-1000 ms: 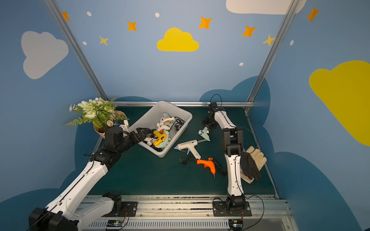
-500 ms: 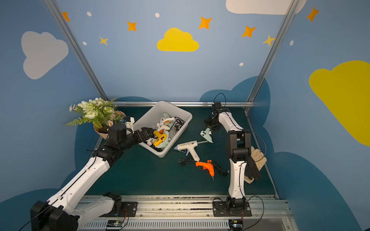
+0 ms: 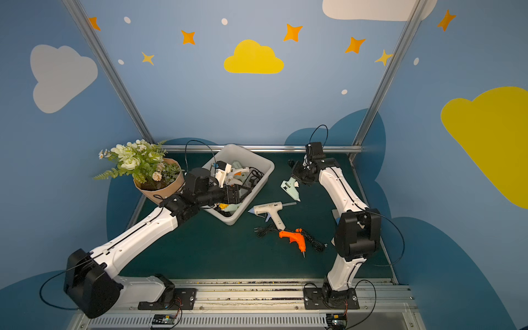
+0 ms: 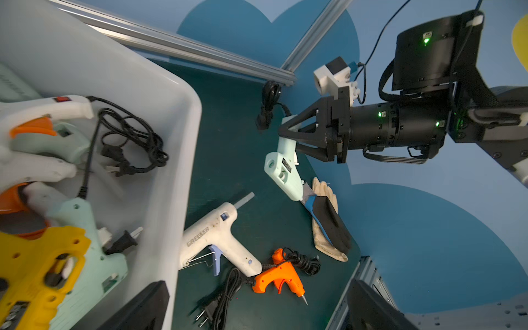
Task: Put the hot melt glue gun into the storage box
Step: Pick up the hot melt adhesive gun from the center of the board.
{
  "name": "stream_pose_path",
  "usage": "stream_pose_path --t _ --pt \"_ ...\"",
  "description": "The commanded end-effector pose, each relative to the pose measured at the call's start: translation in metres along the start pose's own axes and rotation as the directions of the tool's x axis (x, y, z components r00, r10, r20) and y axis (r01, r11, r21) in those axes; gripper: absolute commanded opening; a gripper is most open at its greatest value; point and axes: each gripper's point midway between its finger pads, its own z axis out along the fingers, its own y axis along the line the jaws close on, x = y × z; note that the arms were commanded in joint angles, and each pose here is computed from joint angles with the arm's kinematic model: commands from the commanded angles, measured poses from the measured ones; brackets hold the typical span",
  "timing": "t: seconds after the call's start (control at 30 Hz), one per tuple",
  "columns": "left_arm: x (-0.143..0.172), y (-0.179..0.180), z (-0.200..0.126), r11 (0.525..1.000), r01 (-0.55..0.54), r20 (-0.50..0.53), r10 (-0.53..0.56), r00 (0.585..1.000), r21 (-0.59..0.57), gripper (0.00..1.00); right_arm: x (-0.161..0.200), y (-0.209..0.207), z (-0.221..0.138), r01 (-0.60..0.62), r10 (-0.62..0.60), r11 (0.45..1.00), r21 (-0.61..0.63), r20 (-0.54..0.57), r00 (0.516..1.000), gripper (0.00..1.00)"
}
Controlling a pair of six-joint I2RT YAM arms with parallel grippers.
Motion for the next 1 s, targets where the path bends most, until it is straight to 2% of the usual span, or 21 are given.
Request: stream_pose_path --t 0.0,0.23,0.57,0.97 --pt "-0.004 -0.032 0.012 0.989 -0.053 -0.016 0.056 0.998 0.136 0.96 0.006 0.031 -0.024 -0.001 0.005 0.988 -0.155 0.024 1.0 0.06" --pt "0.008 -0.043 0.038 0.974 -0.019 -0.083 0.039 0.996 0.224 0.9 0.033 0.053 -0.047 -0.018 0.017 0.95 -0.313 -0.005 1.0 0.06" --pt "0.013 -0.064 0.058 0.942 0.03 -0.137 0.017 0.99 0.335 0.77 0.062 0.08 -0.07 0.033 -0.033 0.92 -0.39 0.007 0.999 0.08" --pt "0.017 -0.058 0.07 0.952 0.054 -0.144 -0.01 0.989 0.302 0.67 0.08 0.103 -0.078 0.064 -0.072 0.896 -0.439 -0.001 0.997 0.08"
